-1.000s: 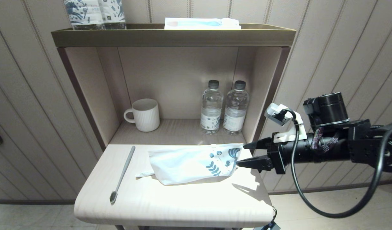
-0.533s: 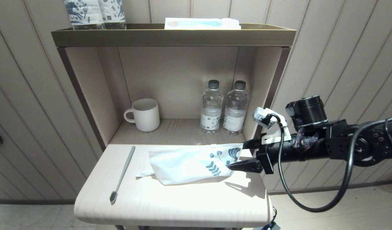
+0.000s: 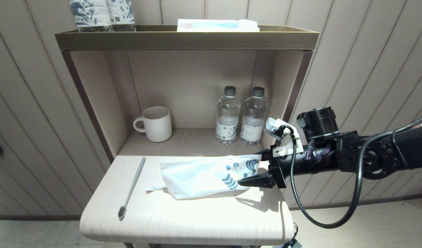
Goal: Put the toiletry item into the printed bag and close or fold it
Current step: Pick up the storage bag
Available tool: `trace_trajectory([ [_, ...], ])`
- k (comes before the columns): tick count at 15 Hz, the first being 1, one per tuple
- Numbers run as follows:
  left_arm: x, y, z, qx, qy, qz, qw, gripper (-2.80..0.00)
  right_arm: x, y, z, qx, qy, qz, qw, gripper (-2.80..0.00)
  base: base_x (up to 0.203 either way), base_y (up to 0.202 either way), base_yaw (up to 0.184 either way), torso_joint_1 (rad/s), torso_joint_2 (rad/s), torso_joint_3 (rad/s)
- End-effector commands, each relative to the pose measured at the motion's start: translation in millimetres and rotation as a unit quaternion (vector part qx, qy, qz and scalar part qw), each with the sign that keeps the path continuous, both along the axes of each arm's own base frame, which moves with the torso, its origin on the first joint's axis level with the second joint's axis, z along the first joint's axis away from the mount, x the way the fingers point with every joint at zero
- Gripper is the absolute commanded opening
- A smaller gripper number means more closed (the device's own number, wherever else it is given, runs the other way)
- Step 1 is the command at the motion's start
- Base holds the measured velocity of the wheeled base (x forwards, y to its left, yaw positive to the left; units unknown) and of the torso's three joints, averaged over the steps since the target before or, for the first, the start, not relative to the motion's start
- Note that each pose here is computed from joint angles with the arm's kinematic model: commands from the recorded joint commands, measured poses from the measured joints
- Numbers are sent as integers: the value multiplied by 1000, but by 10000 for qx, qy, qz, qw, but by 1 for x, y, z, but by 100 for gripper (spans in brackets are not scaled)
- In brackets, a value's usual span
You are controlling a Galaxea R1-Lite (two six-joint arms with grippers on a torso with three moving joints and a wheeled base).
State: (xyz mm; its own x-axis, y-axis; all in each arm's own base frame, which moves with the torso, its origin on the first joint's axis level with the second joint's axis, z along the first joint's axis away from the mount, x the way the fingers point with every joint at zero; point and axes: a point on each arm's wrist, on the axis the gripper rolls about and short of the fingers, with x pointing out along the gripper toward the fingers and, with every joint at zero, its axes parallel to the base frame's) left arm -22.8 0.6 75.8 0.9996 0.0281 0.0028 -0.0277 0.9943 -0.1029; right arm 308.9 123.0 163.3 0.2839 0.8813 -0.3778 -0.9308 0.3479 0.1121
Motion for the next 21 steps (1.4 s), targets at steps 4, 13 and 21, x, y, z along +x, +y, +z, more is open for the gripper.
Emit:
trace_trajectory([
  [4, 0, 0, 0, -7, -2, 13, 10000, -280, 2, 7, -2, 30, -18, 178, 9998, 0, 0, 0, 0, 0, 0, 0],
  [13, 0, 0, 0, -7, -2, 5, 10000, -280, 5, 8, -7, -6, 17, 197, 9998, 0, 0, 0, 0, 0, 0, 0],
  [21, 0, 0, 0, -7, -2, 13, 10000, -280, 6, 9, -4, 19, -45, 204, 9998, -280, 0, 0, 0, 0, 0, 0],
])
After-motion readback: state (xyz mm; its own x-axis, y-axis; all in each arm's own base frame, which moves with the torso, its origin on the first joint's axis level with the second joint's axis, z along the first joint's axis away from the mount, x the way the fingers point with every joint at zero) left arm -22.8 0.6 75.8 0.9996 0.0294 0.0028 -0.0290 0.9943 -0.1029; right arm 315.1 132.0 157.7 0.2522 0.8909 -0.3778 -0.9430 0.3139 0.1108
